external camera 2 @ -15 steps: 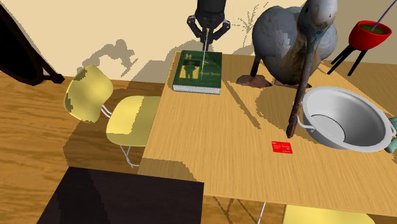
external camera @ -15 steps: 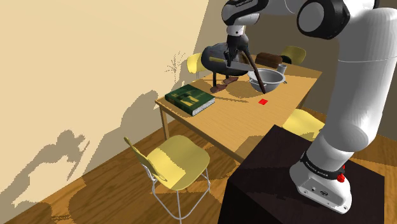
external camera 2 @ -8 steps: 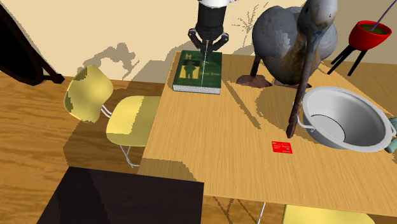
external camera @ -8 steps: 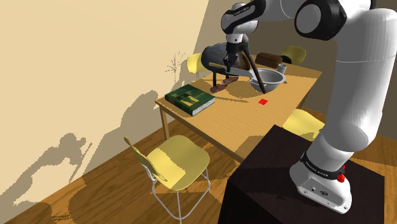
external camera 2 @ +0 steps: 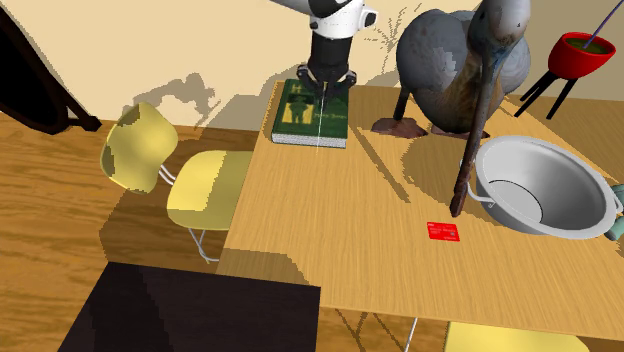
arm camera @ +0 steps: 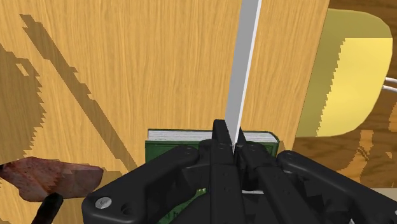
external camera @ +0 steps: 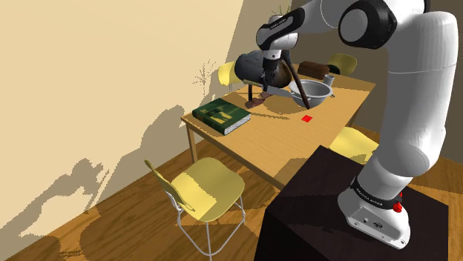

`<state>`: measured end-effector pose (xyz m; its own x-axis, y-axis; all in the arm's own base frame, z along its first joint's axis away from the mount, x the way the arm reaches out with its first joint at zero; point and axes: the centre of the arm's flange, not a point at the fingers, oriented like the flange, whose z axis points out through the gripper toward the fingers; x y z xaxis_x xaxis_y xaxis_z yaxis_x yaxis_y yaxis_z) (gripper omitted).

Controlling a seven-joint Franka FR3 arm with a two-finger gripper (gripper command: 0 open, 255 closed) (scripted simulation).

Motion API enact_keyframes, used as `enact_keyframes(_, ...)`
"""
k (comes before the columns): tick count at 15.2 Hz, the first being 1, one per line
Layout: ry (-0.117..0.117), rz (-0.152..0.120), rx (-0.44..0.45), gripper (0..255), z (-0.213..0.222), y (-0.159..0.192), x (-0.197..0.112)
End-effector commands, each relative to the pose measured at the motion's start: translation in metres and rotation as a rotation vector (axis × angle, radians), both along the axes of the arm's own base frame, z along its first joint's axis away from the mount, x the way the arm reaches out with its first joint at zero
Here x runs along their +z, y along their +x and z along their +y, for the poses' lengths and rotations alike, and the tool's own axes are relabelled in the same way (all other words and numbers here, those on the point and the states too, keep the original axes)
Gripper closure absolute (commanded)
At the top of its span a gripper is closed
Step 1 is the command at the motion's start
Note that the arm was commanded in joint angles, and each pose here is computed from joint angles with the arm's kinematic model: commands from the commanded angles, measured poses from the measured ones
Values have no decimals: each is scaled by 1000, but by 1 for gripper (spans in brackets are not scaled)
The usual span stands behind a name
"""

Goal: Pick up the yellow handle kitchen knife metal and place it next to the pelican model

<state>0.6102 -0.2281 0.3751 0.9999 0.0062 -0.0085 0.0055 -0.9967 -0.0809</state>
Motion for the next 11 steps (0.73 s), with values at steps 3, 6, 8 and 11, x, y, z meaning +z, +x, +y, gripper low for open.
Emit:
enact_keyframes(3, 0, 0, 0, 255, 1, 0, -21)
enact_keyframes(6, 0, 0, 0, 255, 1, 0, -37)
enact_keyframes(8, 0, 0, 0, 255, 1, 0, -48)
enact_keyframes(11, 0, 0, 0, 255, 1, 0, -63)
